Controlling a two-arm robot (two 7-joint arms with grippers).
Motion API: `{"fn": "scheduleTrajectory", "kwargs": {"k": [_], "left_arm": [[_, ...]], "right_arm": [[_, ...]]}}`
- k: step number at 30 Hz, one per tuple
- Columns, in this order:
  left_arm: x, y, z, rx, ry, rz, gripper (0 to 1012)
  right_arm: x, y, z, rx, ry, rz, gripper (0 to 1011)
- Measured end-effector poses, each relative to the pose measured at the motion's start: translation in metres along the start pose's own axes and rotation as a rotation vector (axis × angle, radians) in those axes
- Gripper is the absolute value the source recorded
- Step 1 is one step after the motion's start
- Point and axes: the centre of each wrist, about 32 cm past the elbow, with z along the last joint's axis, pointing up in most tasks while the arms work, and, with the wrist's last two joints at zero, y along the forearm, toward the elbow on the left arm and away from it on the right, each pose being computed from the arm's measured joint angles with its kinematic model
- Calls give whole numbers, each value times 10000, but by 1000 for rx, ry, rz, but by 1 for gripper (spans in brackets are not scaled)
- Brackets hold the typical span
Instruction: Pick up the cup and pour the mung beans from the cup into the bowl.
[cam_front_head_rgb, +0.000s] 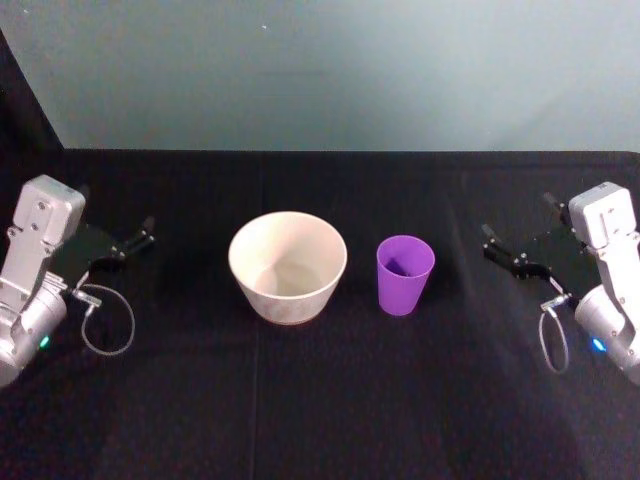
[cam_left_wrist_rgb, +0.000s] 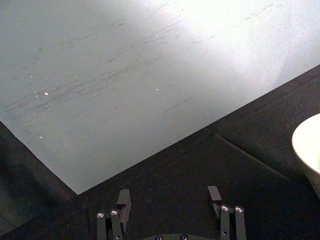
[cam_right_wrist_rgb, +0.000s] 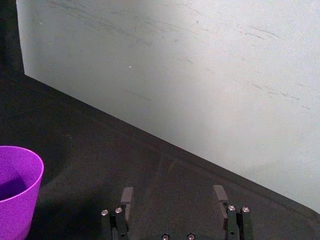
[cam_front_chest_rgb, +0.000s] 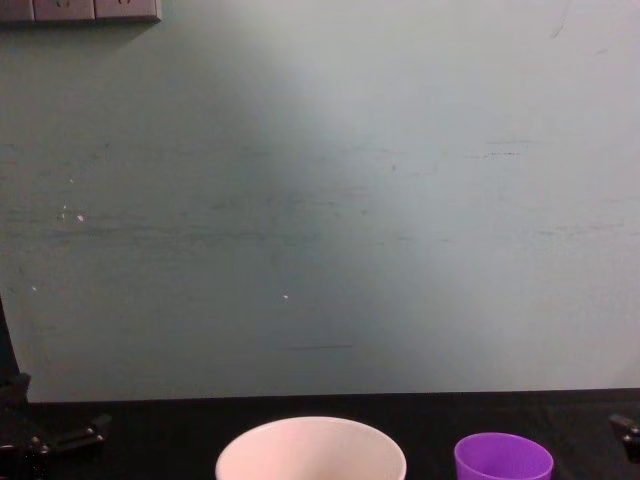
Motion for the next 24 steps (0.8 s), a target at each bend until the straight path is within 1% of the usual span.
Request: {"fn": "scheduleTrajectory", "kwargs": {"k": [24], "left_arm": [[0,0,0,0,0,0,1000]], "right_arm": [[0,0,0,0,0,0,1002]]}}
